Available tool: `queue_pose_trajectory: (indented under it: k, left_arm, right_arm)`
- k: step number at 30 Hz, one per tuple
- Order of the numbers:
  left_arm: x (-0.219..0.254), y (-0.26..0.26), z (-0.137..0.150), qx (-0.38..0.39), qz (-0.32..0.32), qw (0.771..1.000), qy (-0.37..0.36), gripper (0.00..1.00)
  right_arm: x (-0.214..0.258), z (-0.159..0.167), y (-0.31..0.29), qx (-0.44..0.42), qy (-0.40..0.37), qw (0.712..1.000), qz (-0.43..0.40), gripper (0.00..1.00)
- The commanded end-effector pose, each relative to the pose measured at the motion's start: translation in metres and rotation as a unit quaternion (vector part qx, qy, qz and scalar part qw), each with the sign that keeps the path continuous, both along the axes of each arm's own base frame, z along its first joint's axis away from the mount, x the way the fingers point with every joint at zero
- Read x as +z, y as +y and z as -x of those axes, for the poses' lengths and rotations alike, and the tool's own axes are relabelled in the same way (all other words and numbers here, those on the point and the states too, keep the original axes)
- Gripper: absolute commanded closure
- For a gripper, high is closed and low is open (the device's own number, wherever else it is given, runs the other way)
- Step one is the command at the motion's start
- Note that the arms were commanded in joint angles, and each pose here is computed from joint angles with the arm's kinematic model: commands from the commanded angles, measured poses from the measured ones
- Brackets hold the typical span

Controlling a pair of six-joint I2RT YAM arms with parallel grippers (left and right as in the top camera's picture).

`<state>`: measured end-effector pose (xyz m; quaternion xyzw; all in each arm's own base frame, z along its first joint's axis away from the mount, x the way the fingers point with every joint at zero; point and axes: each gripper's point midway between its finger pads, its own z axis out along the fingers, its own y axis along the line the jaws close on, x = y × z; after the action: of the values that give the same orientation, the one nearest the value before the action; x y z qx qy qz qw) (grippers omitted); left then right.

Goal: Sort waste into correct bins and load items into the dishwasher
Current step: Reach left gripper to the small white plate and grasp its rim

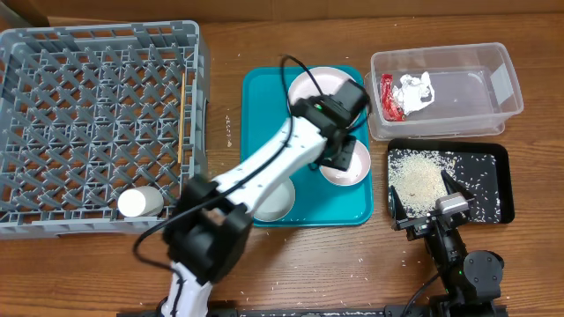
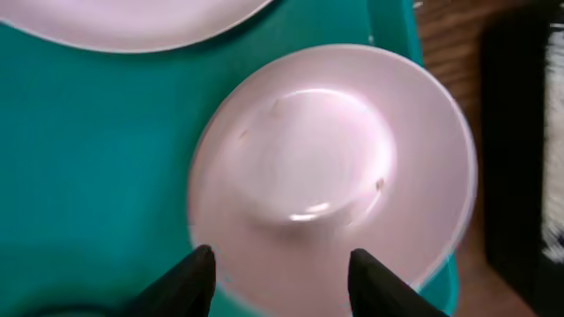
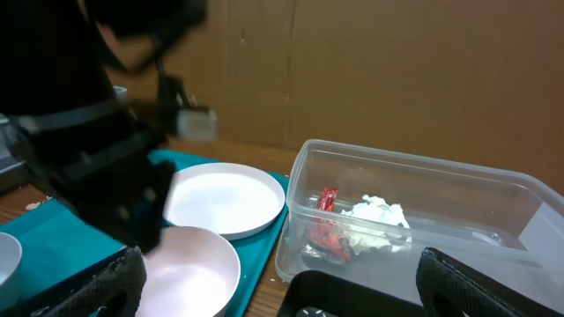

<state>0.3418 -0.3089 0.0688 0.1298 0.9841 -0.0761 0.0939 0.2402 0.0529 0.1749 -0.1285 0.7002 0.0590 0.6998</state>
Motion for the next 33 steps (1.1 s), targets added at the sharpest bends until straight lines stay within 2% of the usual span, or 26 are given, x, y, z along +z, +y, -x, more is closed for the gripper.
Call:
queue_pose_trajectory:
  k: [1,3,5,8,11,13,18,24,30,33]
  left_arm:
    - [-0.042,0.016,-0.001,0.058,-0.043,0.997,0.029,0.56]
    - [-0.054,0.023,0.007,0.071,-0.059,0.994,0.057,0.66]
    - [-0.057,0.026,0.009,0.073,-0.063,0.993,0.064,0.69]
    - [-0.046,0.021,0.006,0.067,-0.046,0.995,0.061,0.72]
    - [-0.014,0.016,-0.001,0.062,-0.028,0.997,0.043,0.71]
    - [0.013,0.018,-0.008,0.059,-0.025,0.998,0.018,0.65]
    - [0.058,0.048,-0.018,0.075,-0.063,0.995,-0.033,0.40]
    - [0.024,0.080,-0.011,0.088,-0.108,0.990,0.016,0.41]
    - [-0.027,0.059,0.005,0.007,-0.056,0.994,0.091,0.53]
    - [-0.035,0.053,0.010,-0.006,-0.044,0.993,0.108,0.71]
  right_arm:
    - [-0.002,0.000,-0.002,-0.005,-0.003,1.000,0.001,0.01]
    - [-0.002,0.000,-0.002,-0.005,-0.003,1.000,0.001,0.00]
    - [-0.002,0.000,-0.002,-0.005,-0.003,1.000,0.001,0.00]
    - [-0.002,0.000,-0.002,-0.005,-0.003,1.000,0.001,0.00]
    - [-0.002,0.000,-0.002,-0.005,-0.003,1.000,0.001,0.00]
    - [-0.002,0.000,-0.002,-0.005,-0.003,1.000,0.001,0.00]
    - [-0.002,0.000,-0.002,-0.006,-0.003,1.000,0.001,0.00]
    - [-0.002,0.000,-0.002,-0.006,-0.003,1.000,0.001,0.00]
    - [-0.002,0.000,-0.002,-0.005,-0.003,1.000,0.001,0.00]
    - [-0.002,0.000,-0.002,-0.005,-0.003,1.000,0.001,0.00]
